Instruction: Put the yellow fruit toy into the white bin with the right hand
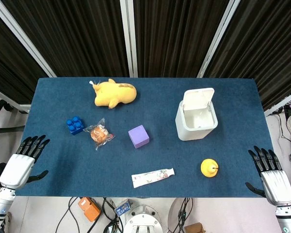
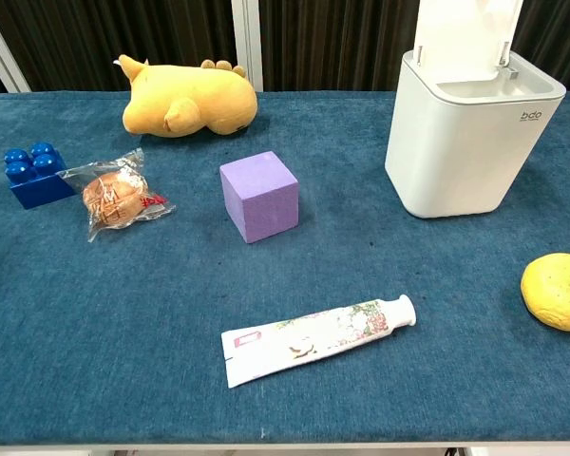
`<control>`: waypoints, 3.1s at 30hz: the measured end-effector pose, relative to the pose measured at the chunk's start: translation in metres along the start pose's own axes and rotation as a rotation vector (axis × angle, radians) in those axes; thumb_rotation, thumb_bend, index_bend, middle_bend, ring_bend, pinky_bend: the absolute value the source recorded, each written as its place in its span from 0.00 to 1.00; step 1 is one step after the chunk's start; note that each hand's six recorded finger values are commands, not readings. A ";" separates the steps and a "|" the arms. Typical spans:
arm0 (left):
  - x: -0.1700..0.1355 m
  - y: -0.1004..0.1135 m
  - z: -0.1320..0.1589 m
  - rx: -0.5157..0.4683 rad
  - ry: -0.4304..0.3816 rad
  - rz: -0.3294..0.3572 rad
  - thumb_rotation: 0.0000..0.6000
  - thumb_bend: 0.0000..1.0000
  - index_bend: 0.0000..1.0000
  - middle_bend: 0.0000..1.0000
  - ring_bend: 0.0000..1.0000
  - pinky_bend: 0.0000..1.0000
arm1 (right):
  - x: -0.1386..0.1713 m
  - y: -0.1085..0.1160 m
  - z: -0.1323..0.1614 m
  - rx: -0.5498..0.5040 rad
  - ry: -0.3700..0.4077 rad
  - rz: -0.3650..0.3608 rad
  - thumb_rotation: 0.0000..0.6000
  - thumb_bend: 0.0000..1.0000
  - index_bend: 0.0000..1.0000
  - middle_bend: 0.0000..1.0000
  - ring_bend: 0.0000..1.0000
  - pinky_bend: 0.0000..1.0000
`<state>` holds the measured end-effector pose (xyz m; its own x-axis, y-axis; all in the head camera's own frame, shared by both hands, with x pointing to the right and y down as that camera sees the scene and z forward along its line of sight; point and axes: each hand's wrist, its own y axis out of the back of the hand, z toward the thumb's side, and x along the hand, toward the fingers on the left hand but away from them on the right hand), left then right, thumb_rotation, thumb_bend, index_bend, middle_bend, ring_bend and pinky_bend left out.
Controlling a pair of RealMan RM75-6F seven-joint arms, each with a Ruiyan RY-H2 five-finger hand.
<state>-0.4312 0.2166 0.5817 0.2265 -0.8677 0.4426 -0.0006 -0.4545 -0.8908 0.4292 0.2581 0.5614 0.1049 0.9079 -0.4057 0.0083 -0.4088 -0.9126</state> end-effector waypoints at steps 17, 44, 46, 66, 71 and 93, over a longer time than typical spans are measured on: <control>0.001 0.004 -0.001 -0.011 -0.011 0.004 1.00 0.12 0.00 0.00 0.00 0.03 | -0.037 -0.029 0.021 0.026 0.113 0.161 1.00 0.24 0.00 0.00 0.00 0.00; -0.005 0.009 -0.003 -0.025 -0.018 0.035 1.00 0.12 0.00 0.00 0.00 0.03 | -0.100 -0.074 0.063 -0.039 0.306 0.250 1.00 0.38 0.73 0.54 0.46 0.43; -0.005 0.010 -0.003 -0.026 -0.018 0.037 1.00 0.12 0.00 0.00 0.00 0.03 | -0.100 -0.063 0.063 -0.061 0.306 0.198 1.00 0.38 0.73 0.54 0.46 0.43; -0.002 0.012 -0.008 -0.038 0.000 0.037 1.00 0.12 0.00 0.00 0.00 0.03 | -0.204 0.070 0.089 -0.082 0.190 -0.104 1.00 0.38 0.43 0.47 0.38 0.40; -0.001 0.014 -0.010 -0.043 0.006 0.040 1.00 0.12 0.00 0.00 0.00 0.03 | -0.217 0.058 0.106 -0.062 0.208 -0.053 1.00 0.38 0.07 0.27 0.22 0.28; -0.003 0.016 -0.011 -0.046 0.007 0.051 1.00 0.12 0.00 0.00 0.00 0.03 | -0.097 0.046 0.037 0.021 0.073 -0.099 1.00 0.36 0.00 0.00 0.00 0.00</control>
<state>-0.4424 0.2095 0.5674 0.2184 -0.8911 0.3979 -0.0566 -0.4186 -0.9064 0.3822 0.1546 0.5564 0.1769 0.9342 -0.3098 0.0018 -0.3150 -0.9491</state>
